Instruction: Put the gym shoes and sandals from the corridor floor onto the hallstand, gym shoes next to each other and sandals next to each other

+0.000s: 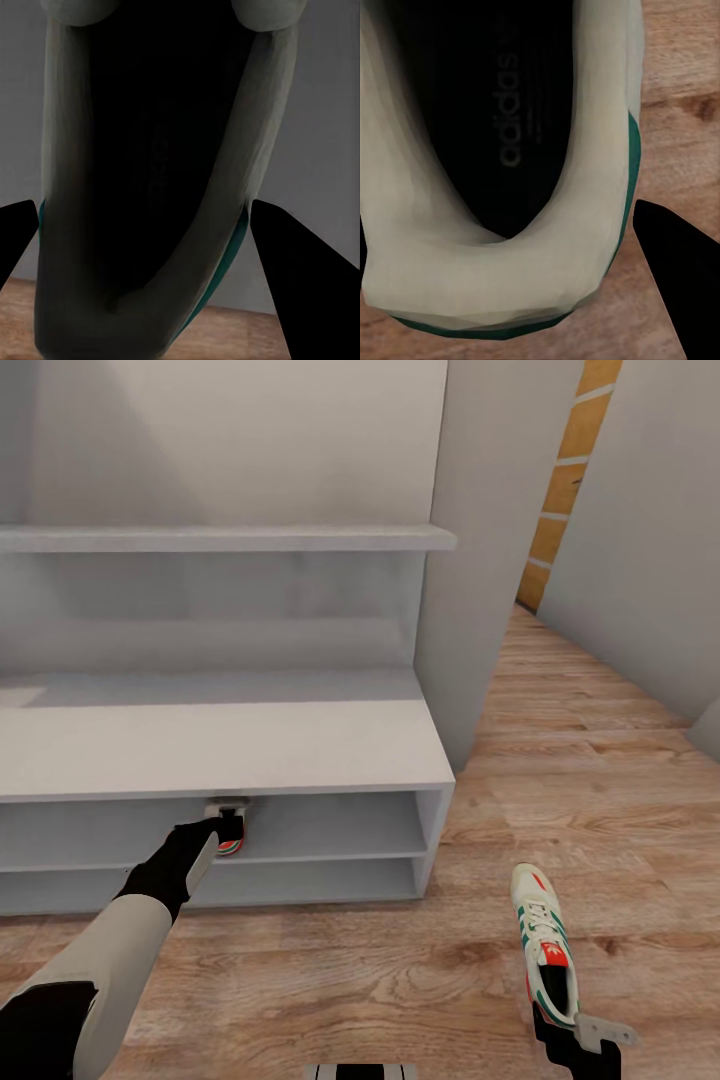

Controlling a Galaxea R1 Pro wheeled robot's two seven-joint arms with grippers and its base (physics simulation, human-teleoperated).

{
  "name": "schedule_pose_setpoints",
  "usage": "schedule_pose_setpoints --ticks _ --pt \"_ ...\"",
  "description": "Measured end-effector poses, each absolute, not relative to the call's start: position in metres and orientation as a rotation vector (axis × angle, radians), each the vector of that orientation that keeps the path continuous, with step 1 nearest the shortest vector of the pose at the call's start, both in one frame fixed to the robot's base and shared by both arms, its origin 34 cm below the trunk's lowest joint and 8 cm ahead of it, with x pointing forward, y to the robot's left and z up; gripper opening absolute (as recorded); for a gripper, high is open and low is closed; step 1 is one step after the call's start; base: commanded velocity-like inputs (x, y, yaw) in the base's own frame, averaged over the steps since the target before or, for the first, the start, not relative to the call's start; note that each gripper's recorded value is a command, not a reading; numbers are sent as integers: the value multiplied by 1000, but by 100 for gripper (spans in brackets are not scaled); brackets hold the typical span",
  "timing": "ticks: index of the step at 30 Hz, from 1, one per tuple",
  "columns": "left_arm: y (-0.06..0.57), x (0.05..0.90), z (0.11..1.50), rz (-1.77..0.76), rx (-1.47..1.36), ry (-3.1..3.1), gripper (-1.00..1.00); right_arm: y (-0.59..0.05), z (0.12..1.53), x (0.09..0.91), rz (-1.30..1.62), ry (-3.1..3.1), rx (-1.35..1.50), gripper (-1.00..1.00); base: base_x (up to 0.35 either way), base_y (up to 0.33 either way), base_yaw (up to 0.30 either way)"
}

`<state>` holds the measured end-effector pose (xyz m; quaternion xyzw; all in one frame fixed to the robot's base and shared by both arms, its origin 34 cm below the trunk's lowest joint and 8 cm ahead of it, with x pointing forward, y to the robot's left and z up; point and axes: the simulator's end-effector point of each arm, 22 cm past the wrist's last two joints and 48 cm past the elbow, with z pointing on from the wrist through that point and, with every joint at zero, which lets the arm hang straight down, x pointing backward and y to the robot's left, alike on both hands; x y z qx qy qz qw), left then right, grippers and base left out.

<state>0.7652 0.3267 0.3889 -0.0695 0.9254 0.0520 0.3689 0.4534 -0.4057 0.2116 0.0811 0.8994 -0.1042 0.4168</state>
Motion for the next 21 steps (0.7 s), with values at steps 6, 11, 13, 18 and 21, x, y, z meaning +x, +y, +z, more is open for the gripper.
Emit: schedule_pose_setpoints --ticks 6,11,13,18,21 --pt "327 765 389 134 -179 2376 -100 -406 212 453 -262 2258 203 -100 5 0 0" --pt "327 765 388 134 -179 2377 -100 -406 212 453 -262 2257 204 -100 53 0 0" --pt "327 765 389 134 -179 2376 -100 -406 212 454 -261 2257 204 -100 65 0 0" --pt "327 765 388 134 -180 2376 -100 -406 212 453 -262 2258 203 -100 12 0 0" --pt "327 765 389 134 -180 2376 -100 -406 212 453 -262 2258 203 -100 2 0 0"
